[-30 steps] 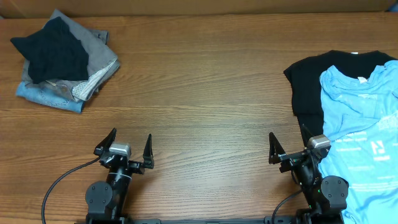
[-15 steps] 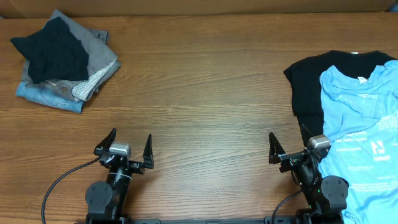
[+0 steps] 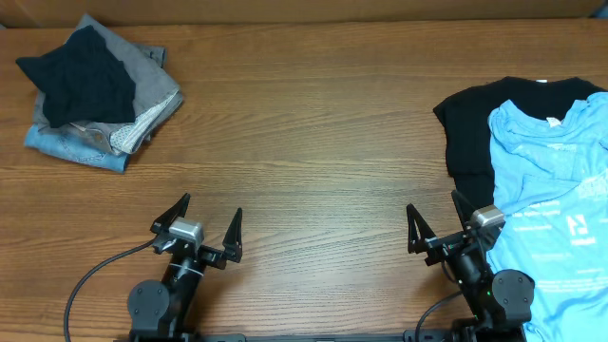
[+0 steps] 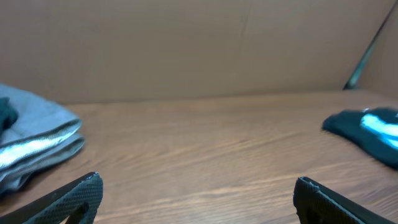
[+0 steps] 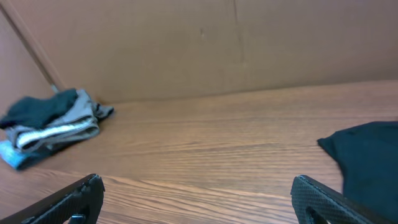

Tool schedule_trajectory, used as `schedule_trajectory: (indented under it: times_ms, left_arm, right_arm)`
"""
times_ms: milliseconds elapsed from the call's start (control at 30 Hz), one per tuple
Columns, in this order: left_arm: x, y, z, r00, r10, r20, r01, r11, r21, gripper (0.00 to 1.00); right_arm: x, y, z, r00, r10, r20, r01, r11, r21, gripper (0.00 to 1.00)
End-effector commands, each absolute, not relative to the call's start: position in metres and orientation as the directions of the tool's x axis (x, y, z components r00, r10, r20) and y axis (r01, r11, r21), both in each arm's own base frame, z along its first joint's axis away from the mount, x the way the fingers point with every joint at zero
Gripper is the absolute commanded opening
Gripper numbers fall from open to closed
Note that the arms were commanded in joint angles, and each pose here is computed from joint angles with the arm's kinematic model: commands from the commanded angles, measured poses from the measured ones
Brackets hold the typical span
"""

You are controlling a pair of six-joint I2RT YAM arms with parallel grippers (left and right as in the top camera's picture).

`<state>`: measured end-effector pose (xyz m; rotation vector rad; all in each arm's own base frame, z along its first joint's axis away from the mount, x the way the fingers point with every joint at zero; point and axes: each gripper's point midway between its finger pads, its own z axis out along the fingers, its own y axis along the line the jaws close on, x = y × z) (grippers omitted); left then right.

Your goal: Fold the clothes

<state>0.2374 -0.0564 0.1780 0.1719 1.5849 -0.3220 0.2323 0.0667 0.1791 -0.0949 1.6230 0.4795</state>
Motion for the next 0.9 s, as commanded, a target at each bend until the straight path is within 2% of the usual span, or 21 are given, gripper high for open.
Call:
schedule_trajectory:
  times_ms: [0,100,200,367,533,667,767,867]
  left_arm:
    - [0.221,-0.060,0.252,0.090,-0.139,-0.986,0.347,0.932,-0.100,1.00]
    - [0.216,-0.047,0.290,0.107,-0.139,-0.984,0.277,0.955,-0.105,1.00]
    - [0.222,-0.043,0.316,0.043,-0.106,-0.993,0.241,0.966,-0.093,1.00]
    - [0.253,-0.048,0.333,-0.217,-0.086,-0.972,0.238,0.961,-0.138,1.00]
    - [0.285,-0.060,0.341,-0.475,-0.071,-0.877,0.249,0.945,-0.211,1.00]
    - [0.308,-0.061,0.344,-0.621,-0.061,-0.781,0.210,0.947,-0.241,1.00]
    - [0.322,-0.063,0.340,-0.682,-0.061,-0.728,0.194,0.946,-0.261,1.00]
    - [0.328,-0.075,0.330,-0.731,-0.056,-0.680,0.228,0.919,-0.321,1.00]
  right_arm:
    - [0.216,0.071,0.246,-0.024,0.291,-0.956,-0.401,0.873,0.276,1.00]
    - [0.208,0.066,0.277,-0.036,0.286,-0.958,-0.371,0.886,0.278,1.00]
    - [0.213,0.049,0.288,-0.141,0.286,-0.948,-0.231,0.921,0.312,1.00]
    - [0.239,0.024,0.295,-0.391,0.267,-0.881,0.008,0.958,0.287,1.00]
    - [0.289,0.011,0.300,-0.597,0.283,-0.751,0.134,0.958,0.254,1.00]
    - [0.335,0.022,0.293,-0.737,0.315,-0.599,0.124,0.933,0.338,1.00]
    - [0.365,0.013,0.274,-0.782,0.310,-0.541,0.165,0.940,0.300,1.00]
    - [0.393,-0.017,0.245,-0.767,0.413,-0.492,0.306,0.908,0.285,1.00]
